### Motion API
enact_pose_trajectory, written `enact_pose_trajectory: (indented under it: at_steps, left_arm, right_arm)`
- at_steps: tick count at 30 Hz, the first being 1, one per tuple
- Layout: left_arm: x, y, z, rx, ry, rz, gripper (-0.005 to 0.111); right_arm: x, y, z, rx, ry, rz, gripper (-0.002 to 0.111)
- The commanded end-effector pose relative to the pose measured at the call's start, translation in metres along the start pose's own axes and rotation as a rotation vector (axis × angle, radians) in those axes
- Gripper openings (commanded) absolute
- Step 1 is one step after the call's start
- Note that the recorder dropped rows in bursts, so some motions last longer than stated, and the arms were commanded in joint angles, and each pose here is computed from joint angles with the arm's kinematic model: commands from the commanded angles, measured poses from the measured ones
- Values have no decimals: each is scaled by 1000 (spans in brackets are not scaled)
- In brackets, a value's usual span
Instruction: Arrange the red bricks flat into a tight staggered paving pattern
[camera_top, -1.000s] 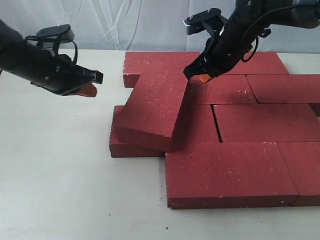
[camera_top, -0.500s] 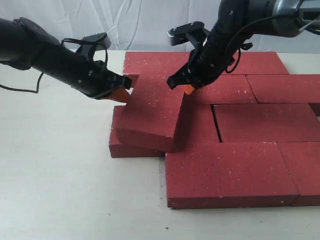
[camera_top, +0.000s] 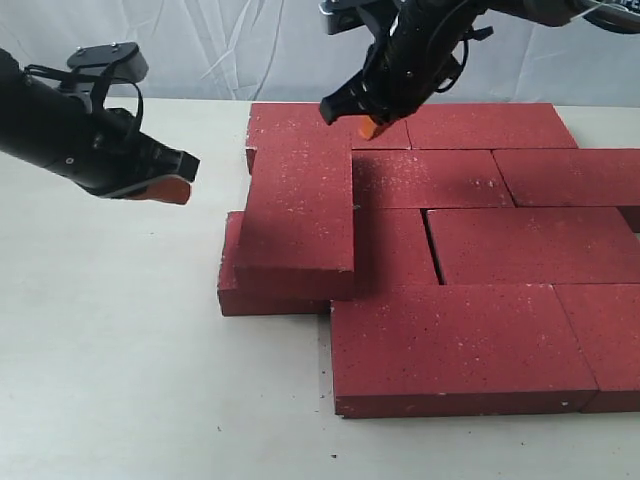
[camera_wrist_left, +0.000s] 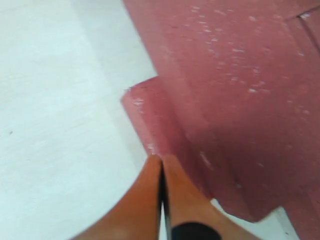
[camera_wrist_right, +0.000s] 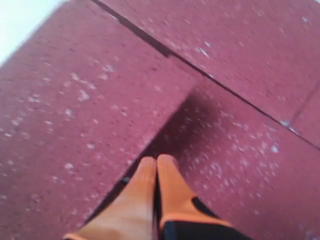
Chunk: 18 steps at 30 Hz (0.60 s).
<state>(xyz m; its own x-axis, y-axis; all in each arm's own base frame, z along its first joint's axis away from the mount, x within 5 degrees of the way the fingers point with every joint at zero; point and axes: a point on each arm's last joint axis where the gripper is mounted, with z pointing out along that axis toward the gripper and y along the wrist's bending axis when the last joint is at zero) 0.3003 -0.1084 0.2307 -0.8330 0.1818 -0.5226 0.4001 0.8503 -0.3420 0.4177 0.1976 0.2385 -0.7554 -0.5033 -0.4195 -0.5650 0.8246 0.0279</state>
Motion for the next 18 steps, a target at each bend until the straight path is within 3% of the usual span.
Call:
enact_pose_trajectory:
  at_steps: [1, 8, 18]
  left_arm:
    - [-3, 15, 19, -53, -5, -55, 0]
    - [-18, 20, 60, -24, 51, -69, 0]
    - [-14, 20, 76, 22, 89, -66, 0]
  right_arm:
    - [10, -7, 1, 62, 120, 70, -1]
    - [14, 2, 11, -32, 165, 81, -1]
    - [12, -5, 45, 1, 113, 67, -1]
